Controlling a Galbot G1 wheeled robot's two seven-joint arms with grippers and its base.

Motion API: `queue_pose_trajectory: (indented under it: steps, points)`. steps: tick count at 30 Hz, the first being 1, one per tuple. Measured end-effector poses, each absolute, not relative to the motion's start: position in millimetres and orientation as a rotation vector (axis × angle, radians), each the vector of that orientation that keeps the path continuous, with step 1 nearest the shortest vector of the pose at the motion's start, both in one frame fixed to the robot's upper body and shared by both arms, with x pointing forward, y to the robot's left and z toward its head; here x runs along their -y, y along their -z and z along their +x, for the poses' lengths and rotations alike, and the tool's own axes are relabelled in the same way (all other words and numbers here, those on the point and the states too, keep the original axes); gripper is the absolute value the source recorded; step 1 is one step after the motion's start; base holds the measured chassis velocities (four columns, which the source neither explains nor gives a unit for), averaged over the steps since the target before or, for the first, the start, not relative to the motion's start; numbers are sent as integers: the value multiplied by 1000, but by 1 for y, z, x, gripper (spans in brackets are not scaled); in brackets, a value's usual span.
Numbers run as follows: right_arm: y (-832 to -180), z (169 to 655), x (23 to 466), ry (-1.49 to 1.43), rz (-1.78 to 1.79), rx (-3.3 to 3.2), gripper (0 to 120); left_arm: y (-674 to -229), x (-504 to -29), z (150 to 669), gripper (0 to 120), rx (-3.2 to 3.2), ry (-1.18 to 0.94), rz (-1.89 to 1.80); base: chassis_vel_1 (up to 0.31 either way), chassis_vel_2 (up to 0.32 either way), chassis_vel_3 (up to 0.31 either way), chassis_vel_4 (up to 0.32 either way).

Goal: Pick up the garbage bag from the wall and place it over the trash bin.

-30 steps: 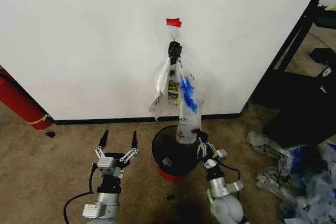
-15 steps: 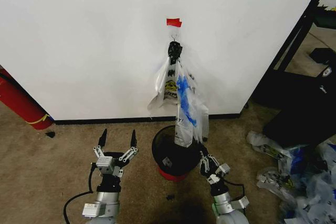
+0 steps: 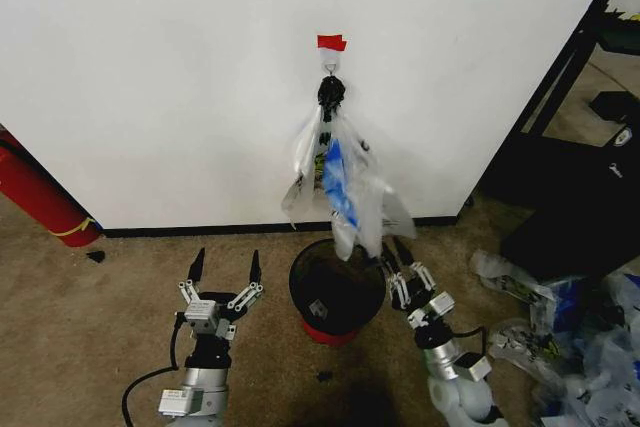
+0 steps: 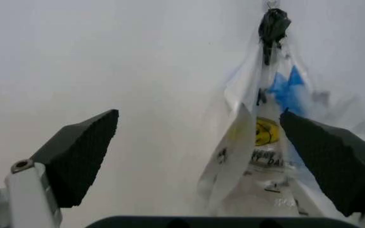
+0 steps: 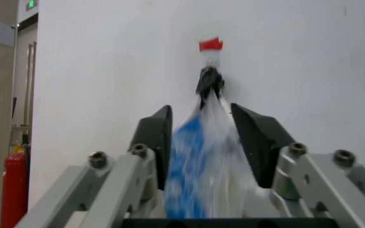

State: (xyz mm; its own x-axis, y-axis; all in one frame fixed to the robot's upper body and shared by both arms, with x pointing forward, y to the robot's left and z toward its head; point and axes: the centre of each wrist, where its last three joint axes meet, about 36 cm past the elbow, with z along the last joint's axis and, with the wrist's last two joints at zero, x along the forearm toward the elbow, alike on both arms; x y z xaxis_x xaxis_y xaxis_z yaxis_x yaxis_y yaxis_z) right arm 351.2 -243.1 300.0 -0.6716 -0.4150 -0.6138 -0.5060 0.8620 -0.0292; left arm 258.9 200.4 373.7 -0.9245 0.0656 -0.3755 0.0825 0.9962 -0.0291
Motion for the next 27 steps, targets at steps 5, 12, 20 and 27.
queue_pose_trajectory:
  steps: [5, 12, 20, 27]
  points:
    - [-316, 349, 254, -176, -618, -2392, 54, -374, -201, 259, 100, -2755, 59, 104, 0, 0, 0, 0]
    - [-320, 362, 257, -71, -549, -2458, 74, -373, -198, 259, 100, -2756, 57, 106, 0, 0, 0, 0]
    - [-340, 443, 236, 341, -667, -2378, 100, -370, -195, 258, 100, -2759, 55, 112, 0, 0, 0, 0]
    - [-354, 483, 234, 763, -765, -2290, 100, -369, -196, 263, 100, -2760, 56, 104, 0, 0, 0, 0]
